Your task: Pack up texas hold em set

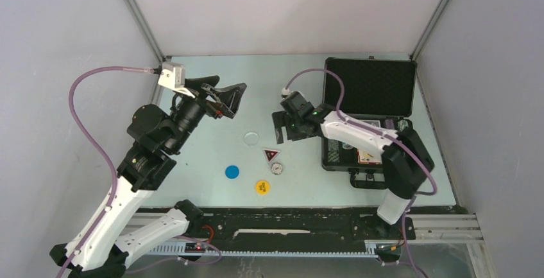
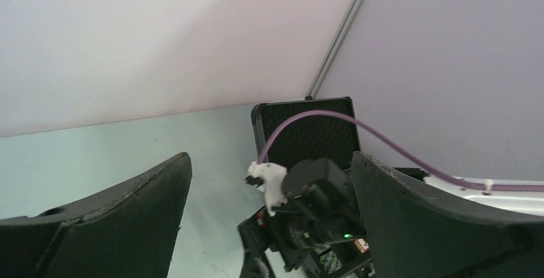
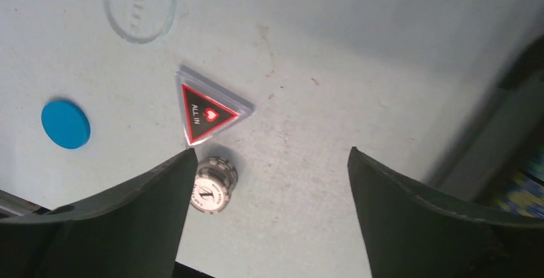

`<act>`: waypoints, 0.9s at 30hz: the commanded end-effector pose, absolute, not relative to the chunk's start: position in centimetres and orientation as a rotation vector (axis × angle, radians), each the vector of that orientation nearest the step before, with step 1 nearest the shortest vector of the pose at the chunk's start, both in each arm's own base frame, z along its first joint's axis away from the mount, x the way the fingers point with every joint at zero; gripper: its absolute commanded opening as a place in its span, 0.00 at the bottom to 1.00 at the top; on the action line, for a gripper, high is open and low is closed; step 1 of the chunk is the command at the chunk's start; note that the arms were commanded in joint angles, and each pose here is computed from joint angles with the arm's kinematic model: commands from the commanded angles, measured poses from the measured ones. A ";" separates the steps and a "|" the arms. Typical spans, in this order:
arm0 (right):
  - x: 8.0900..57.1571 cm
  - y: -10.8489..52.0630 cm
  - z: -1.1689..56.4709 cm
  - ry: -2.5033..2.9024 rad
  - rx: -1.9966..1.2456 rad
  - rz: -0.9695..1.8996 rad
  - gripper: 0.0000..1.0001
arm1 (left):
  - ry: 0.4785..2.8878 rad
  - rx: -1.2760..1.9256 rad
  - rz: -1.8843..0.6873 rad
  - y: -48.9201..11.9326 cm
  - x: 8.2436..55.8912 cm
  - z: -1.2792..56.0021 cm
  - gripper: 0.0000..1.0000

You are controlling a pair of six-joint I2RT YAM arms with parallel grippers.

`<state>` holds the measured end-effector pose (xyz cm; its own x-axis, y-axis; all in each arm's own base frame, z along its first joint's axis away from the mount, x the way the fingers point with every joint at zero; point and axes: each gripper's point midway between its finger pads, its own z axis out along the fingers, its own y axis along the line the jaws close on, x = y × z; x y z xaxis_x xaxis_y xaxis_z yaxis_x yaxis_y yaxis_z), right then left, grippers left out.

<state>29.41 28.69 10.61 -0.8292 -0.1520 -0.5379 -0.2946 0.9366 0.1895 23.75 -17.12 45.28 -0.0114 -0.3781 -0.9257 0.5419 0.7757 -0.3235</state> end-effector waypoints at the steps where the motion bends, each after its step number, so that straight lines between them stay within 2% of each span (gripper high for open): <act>1: 30.3 33.5 11.3 2.522 -0.316 0.480 1.00 | 1.366 0.132 -0.744 -16.8 23.5 46.4 1.00; 10: 29.8 37.2 6.9 2.624 -0.375 0.337 1.00 | 1.361 0.123 -0.731 -16.4 23.5 46.5 1.00; 20: 28.3 36.3 4.5 2.704 -0.366 0.185 1.00 | 1.362 0.118 -0.726 -16.2 23.6 46.5 1.00; 27: 27.4 36.8 3.5 2.719 -0.392 0.201 0.96 | 1.366 0.121 -0.731 -16.4 23.6 46.3 1.00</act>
